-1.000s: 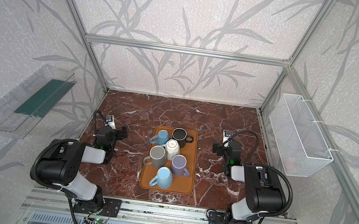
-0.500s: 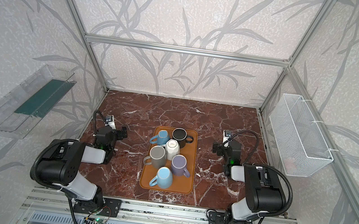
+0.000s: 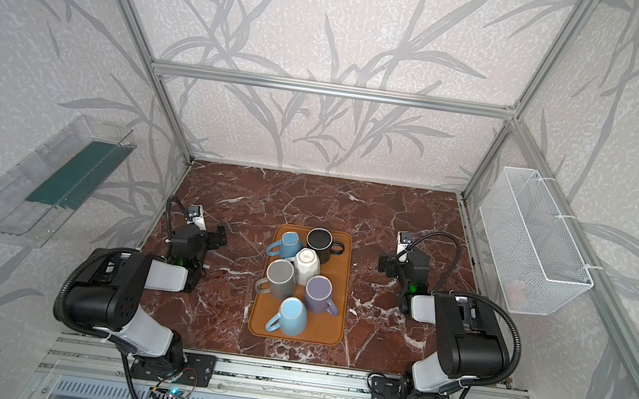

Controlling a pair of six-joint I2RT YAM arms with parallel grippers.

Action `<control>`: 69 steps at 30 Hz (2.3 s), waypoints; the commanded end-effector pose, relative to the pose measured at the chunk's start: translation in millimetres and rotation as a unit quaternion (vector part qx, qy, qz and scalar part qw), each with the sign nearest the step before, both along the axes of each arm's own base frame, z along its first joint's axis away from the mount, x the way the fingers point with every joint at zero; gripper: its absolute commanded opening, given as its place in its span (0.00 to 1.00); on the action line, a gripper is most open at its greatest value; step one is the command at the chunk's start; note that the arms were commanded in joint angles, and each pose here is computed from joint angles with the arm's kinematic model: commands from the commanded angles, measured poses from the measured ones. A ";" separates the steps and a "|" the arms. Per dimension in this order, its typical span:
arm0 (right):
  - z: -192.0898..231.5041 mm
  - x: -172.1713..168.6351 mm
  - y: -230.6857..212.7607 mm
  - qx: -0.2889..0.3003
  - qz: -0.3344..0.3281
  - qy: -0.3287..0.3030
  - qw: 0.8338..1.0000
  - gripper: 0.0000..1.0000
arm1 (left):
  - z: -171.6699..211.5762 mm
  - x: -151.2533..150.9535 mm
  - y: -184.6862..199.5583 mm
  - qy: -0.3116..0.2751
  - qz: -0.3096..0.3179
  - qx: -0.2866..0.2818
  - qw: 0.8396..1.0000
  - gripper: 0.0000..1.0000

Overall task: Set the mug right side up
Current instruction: 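Move the right gripper over the lavender mug while the left arm rises, then lower the right gripper and grasp the lavender mug's rim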

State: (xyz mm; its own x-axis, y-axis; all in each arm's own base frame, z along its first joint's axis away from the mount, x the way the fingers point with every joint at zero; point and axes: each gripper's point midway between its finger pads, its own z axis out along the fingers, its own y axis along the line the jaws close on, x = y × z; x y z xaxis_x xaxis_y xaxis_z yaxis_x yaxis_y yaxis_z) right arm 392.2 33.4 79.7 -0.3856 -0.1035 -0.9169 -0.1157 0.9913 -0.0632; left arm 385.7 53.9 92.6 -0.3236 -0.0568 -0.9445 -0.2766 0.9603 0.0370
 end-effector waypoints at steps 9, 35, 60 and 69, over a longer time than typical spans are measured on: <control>104.7 -13.9 10.8 0.019 -0.006 -0.018 1.000 0.99 | 156.5 -18.4 -24.3 -0.096 -0.011 -0.075 0.992 0.99; 112.3 -199.5 169.6 0.008 0.261 0.284 0.923 0.77 | 259.3 -86.9 -111.8 -0.002 -0.202 -0.192 0.960 0.99; 28.0 -217.4 194.3 -0.108 0.269 0.376 0.880 0.56 | 256.0 -80.9 -115.1 0.012 -0.202 -0.203 0.958 0.99; 14.7 -217.0 201.1 -0.114 0.281 0.384 0.872 0.45 | 255.7 -80.7 -114.3 0.017 -0.199 -0.201 0.959 0.99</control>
